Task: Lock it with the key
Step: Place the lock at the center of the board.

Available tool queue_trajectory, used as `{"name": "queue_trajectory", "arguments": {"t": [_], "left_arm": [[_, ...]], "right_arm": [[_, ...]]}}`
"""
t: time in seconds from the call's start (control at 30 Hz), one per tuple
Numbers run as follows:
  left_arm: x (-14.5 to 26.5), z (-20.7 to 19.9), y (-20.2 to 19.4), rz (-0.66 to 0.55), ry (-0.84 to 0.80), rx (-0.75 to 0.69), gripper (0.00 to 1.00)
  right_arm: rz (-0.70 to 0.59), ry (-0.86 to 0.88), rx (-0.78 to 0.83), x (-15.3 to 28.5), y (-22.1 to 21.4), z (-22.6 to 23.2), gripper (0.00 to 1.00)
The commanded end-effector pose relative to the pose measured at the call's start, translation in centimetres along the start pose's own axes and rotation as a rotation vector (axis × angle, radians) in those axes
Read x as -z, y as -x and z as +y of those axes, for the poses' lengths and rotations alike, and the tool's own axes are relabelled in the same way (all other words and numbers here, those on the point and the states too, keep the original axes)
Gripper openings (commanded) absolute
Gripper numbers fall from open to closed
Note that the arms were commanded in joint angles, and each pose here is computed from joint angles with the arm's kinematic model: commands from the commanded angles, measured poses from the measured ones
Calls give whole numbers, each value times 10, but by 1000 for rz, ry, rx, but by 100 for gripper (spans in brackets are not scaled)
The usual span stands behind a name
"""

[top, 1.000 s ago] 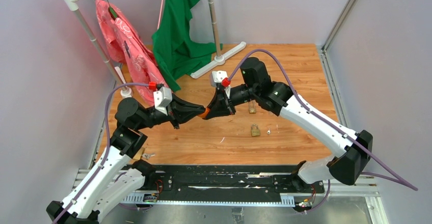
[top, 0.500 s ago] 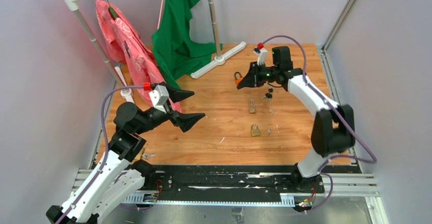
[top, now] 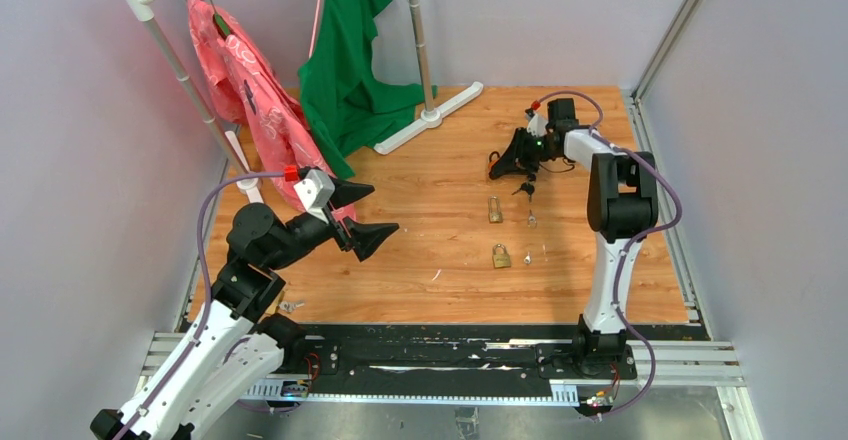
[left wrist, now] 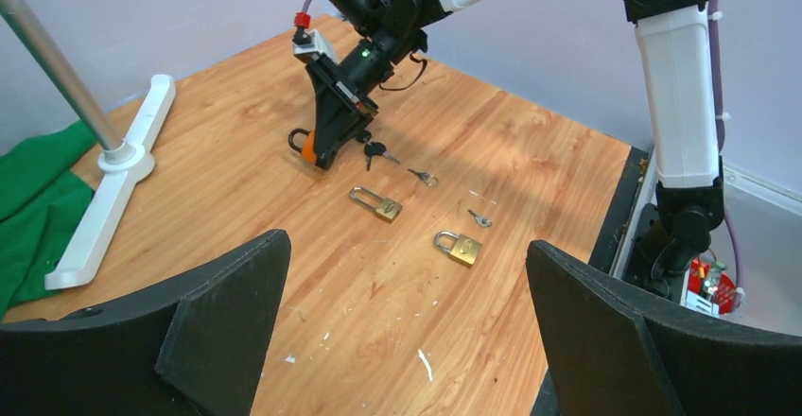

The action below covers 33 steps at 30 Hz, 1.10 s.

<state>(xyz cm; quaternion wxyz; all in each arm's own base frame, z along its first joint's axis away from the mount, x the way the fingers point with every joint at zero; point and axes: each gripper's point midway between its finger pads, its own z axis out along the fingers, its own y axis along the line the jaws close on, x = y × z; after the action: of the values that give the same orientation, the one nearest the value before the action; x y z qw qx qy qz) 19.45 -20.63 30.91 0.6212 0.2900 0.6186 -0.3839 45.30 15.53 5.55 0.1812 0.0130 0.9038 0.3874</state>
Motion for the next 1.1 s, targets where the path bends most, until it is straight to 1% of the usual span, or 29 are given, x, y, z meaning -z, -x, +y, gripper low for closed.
{"name": "queue_trajectory", "arguments": {"t": [0.0,0.1,0.23,0.33,0.37,0.43,0.47,0.6,0.77,0.8,0.93,1.0,1.07], "left_arm": [[0,3,-1,-8,9,-8,100],[0,2,1,-18,5,-13,100],[0,2,1,-17,3,-18,100],[0,2,1,-19,2,-18,100],[0,2,1,-22,1,-20,100],[0,2,1,-22,3,-19,100],[0,2,1,-20,3,-20,100],[1,3,-1,-10,6,-26,100],[1,6,-7,9,19,-31,100],[1,6,-8,10,20,-33,100],[1,10,-16,44,20,-79,100],[4,12,-28,103,12,-132,100],[9,13,-43,204,-35,-263,100]], "right_arm": [[13,41,-40,0,8,8,0],[34,47,-74,-8,5,3,0],[42,43,-75,-12,3,2,0],[60,51,-76,-15,0,5,2],[67,47,-75,-17,-1,4,4],[69,28,-74,-17,-1,1,14],[68,8,-73,-15,-2,-1,22],[57,-64,-39,-7,2,-5,43],[45,-167,32,10,11,-3,62],[46,-177,39,14,12,-2,64],[43,-237,91,28,18,6,66],[42,-267,126,35,20,12,67],[38,-298,167,44,21,21,67]]}}
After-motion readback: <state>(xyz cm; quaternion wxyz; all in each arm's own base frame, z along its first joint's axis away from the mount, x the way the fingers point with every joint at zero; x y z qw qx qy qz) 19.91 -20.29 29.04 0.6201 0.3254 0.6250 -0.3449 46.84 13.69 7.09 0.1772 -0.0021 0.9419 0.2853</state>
